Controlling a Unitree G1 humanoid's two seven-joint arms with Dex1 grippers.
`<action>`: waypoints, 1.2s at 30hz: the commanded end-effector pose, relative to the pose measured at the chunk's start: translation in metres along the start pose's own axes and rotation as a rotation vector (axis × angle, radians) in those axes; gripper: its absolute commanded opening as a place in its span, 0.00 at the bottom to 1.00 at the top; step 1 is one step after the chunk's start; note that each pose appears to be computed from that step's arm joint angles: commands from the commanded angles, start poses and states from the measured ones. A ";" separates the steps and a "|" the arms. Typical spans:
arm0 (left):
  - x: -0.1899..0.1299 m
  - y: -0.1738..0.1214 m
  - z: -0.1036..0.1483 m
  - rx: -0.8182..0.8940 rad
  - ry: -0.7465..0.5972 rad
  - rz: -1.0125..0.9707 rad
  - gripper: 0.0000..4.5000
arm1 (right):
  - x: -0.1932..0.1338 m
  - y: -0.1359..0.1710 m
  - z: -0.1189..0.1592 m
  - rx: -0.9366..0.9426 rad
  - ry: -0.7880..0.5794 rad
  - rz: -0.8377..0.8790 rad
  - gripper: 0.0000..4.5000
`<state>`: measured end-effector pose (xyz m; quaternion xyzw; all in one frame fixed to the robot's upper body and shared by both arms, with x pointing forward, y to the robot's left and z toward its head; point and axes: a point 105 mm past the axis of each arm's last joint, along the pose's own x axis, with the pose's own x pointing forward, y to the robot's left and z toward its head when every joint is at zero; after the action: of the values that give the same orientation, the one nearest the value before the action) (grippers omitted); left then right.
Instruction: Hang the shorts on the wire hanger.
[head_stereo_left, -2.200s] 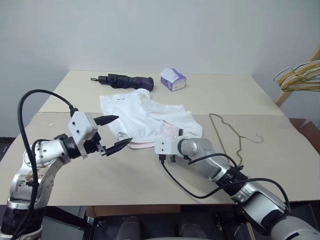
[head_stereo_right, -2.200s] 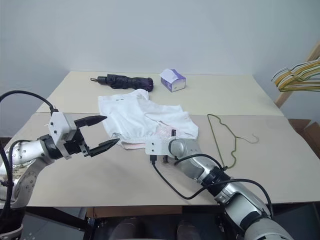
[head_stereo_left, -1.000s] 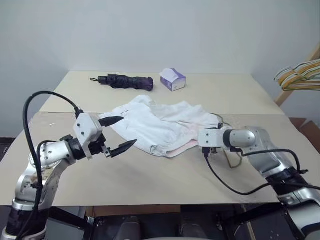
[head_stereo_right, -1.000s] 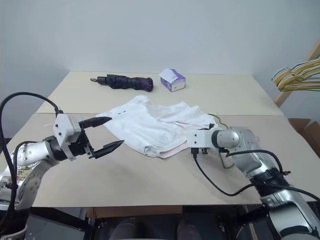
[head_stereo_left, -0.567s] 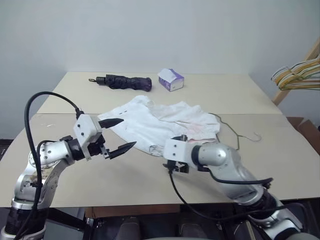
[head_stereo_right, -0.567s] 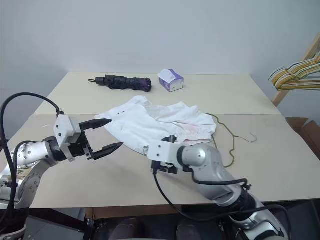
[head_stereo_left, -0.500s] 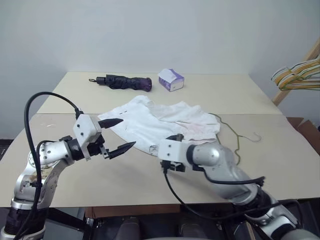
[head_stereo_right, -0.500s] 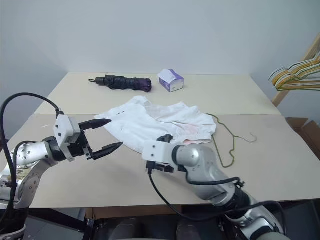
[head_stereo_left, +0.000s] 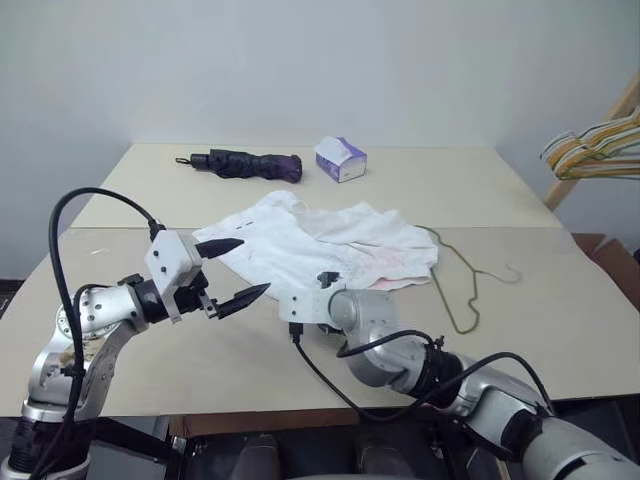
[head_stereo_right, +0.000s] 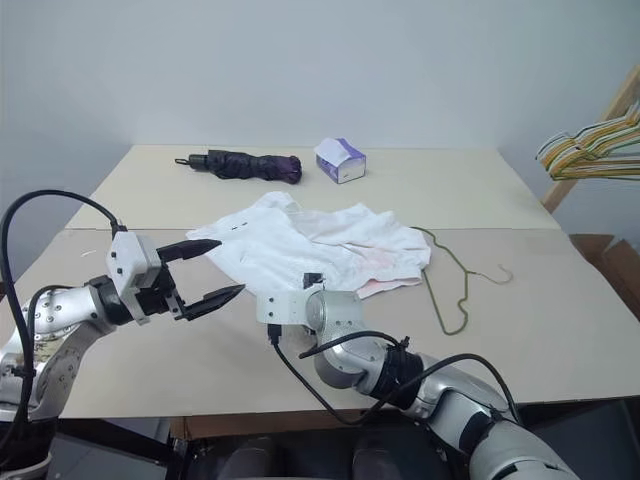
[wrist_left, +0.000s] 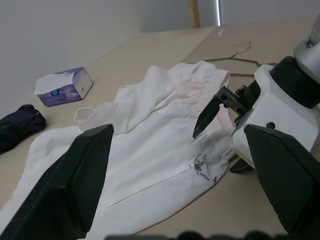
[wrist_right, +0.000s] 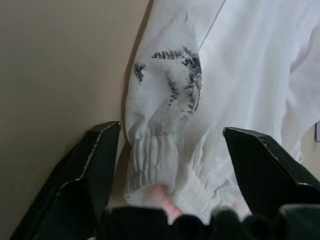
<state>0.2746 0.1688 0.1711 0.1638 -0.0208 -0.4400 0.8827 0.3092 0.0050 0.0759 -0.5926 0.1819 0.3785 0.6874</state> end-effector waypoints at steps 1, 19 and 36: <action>0.001 -0.002 0.008 0.043 -0.022 0.004 1.00 | -0.001 -0.003 0.004 -0.057 -0.003 -0.015 0.54; -0.023 0.011 -0.034 0.288 0.287 -0.025 1.00 | -0.045 -0.017 -0.049 -0.222 -0.180 -0.120 0.00; -0.024 0.037 -0.109 0.665 0.578 -0.045 1.00 | -0.106 -0.049 -0.073 -0.062 -0.430 -0.087 0.00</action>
<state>0.3018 0.2395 0.0795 0.5454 0.1023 -0.3712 0.7445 0.2956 -0.0960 0.1483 -0.5241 0.0290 0.4730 0.7076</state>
